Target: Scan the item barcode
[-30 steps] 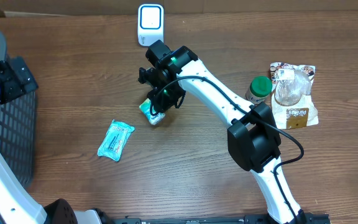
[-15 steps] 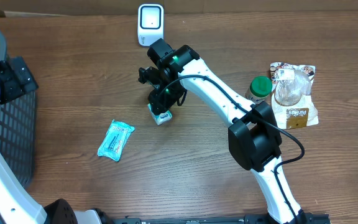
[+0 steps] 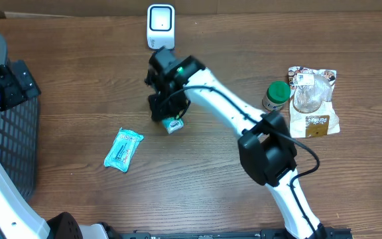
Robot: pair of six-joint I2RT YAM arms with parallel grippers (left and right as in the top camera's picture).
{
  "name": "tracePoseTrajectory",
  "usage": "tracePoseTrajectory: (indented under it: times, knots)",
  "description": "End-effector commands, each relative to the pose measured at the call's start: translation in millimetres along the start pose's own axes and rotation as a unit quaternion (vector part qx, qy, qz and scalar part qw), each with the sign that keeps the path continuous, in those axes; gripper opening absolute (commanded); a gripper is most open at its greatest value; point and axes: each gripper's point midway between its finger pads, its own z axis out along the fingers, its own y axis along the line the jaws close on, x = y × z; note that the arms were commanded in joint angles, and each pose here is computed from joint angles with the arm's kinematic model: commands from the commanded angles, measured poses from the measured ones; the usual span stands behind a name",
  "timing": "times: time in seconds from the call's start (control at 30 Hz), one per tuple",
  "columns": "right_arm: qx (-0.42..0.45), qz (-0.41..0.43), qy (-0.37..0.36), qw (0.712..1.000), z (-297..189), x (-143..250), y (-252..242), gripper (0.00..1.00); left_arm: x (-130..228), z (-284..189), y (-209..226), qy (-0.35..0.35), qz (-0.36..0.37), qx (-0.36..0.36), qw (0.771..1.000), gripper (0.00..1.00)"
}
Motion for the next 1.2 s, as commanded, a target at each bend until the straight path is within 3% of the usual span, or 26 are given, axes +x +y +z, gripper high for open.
tracePoseTrajectory:
  times: [0.0,0.17,0.57,0.73,0.9,1.03,1.17]
  knots:
    - [0.049,0.100,0.020,0.994,22,22,-8,0.08,-2,-1,-3,-0.004,0.009,0.006,1.000,0.99]
    - [0.098,0.131,0.034,0.986,32,37,-39,0.08,-2,-1,-3,-0.004,0.009,0.006,1.000,1.00]
    - [0.101,0.208,-0.036,0.972,-5,-7,-121,0.08,-2,-1,-3,-0.004,0.009,0.006,1.000,1.00]
    - [-0.007,0.159,-0.097,0.982,-15,-51,-102,0.08,-2,-1,-3,-0.004,0.009,0.006,1.000,1.00]
    - [-0.055,0.112,-0.155,0.980,-23,-83,-83,0.08,-2,-1,-3,-0.004,0.009,0.006,1.000,1.00]
    - [-0.041,0.103,-0.160,0.981,-22,-85,-84,0.08,-2,-1,-3,-0.004,0.009,0.006,1.000,1.00]
    - [-0.001,0.141,-0.155,0.978,-31,-78,-119,0.08,-2,-1,-3,-0.004,0.009,0.006,1.000,0.99]
